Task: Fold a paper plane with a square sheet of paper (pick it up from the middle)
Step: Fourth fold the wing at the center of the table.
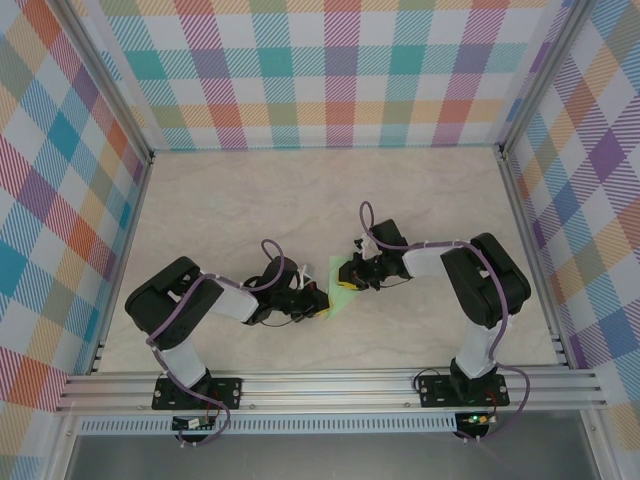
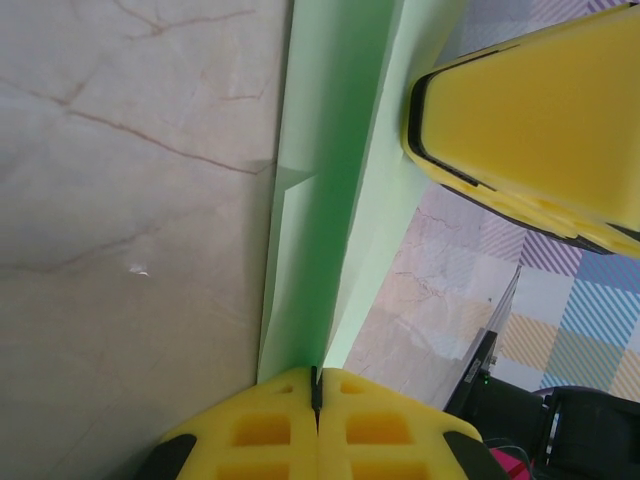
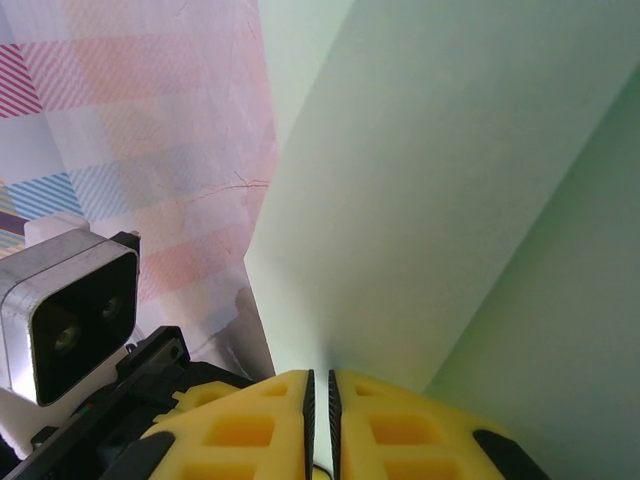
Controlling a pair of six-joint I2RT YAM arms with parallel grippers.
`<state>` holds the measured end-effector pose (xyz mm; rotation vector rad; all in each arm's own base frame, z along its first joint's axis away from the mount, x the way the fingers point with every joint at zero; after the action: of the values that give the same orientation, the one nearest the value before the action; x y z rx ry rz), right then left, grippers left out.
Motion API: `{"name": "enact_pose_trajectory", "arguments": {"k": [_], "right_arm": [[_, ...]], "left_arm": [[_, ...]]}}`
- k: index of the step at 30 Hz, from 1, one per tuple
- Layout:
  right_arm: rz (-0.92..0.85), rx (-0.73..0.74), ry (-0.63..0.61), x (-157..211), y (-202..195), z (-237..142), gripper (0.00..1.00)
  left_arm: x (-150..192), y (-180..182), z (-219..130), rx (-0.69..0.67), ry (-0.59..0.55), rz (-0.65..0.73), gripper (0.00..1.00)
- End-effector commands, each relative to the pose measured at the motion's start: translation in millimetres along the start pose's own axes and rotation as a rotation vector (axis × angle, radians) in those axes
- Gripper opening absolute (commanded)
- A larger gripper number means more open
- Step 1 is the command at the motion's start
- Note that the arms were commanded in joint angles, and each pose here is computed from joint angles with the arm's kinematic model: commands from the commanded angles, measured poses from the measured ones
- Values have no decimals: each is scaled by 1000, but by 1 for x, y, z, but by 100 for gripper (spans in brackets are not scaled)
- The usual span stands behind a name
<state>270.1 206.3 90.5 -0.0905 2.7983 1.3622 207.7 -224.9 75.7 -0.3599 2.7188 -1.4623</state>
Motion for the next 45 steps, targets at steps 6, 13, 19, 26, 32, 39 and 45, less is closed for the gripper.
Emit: {"name": "enact_pose_trajectory", "arguments": {"k": [6,13,19,26,32,39,45], "right_arm": [[-51,-65,24,-4,18,-1,15],[-15,-46,38,-8,9,10,15],[37,80,20,-8,-7,16,14],[70,124,22,-6,-15,19,13],[78,124,38,-5,-19,21,13],[83,118,47,-4,-21,23,13],[84,123,51,-3,-22,24,13]], "left_arm": [[-7,19,4,-109,-47,-62,0],[-6,22,3,-125,-51,-68,0],[-7,22,3,-138,-50,-64,2],[-4,21,-2,-163,-56,-61,12],[2,16,-4,-184,-40,-31,18],[9,17,-7,-233,-50,-19,17],[14,13,-8,-255,-38,10,17]]}}
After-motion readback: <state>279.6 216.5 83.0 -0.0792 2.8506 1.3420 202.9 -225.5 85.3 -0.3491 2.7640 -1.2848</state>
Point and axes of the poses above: each hand's point on the last joint's axis, 136 mm out from that joint toward the fingers, its own z axis out along the fingers, its own y axis along the line the jaws close on, x = y × z, the point moved 10 cm from there along -z, back along the fingers, and after that the axes turned 7 degrees about -z, right-handed, at the moved point
